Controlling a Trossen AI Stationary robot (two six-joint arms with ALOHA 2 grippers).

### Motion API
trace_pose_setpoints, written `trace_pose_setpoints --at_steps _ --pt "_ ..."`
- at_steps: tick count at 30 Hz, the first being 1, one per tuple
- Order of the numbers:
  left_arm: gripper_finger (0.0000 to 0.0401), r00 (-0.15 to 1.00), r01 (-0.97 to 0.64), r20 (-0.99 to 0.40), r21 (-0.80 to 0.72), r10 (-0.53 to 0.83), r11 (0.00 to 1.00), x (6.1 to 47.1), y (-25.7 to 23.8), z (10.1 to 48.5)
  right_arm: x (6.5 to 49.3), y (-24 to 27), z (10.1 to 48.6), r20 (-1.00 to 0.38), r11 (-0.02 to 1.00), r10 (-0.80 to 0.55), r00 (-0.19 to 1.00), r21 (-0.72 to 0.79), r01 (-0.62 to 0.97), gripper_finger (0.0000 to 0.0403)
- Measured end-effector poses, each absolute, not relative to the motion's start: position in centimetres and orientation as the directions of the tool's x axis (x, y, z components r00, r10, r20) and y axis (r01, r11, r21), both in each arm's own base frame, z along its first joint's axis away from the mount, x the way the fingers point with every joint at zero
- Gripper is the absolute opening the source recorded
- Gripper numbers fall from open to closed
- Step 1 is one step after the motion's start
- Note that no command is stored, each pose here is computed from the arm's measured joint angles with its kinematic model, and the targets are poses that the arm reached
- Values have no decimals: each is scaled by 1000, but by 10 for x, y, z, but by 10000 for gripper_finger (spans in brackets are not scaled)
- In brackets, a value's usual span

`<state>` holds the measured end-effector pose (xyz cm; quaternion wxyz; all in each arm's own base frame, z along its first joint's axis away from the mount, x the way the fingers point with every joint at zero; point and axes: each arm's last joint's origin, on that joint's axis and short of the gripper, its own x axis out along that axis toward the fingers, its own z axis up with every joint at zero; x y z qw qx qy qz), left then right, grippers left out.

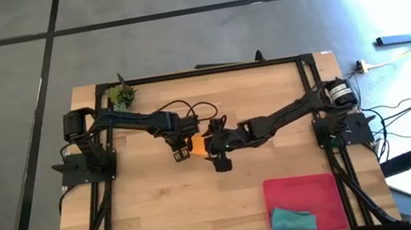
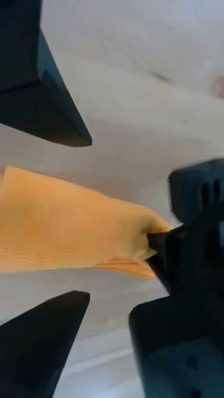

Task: Roll microfiber towels into tight, uniform cylinder then place into a basket
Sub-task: Put the orange microfiber cloth into the red bin

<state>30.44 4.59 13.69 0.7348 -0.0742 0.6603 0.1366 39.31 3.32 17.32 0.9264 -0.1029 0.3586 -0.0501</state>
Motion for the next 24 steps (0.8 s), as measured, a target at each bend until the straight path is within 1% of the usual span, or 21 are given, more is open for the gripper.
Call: trace_pose_setpoints --at_steps 7,13,16,22,24 --pt "86 91 -299 -991 71 102 952 304 46 137 402 14 154 -662 979 -163 732 -201 36 399" --pt "86 91 -299 -991 71 102 952 304 46 137 407 2 138 -672 988 -119 731 -153 21 400" --pt "86 91 -299 -991 71 103 952 304 46 137 410 -1 128 -676 992 -94 731 -130 7 400" --pt "86 91 -299 -991 71 103 951 304 46 137 415 -6 107 -682 993 -88 726 -113 14 400" --pt "86 91 -299 -991 71 103 952 304 46 137 416 -7 102 -683 996 -74 726 -85 22 400"
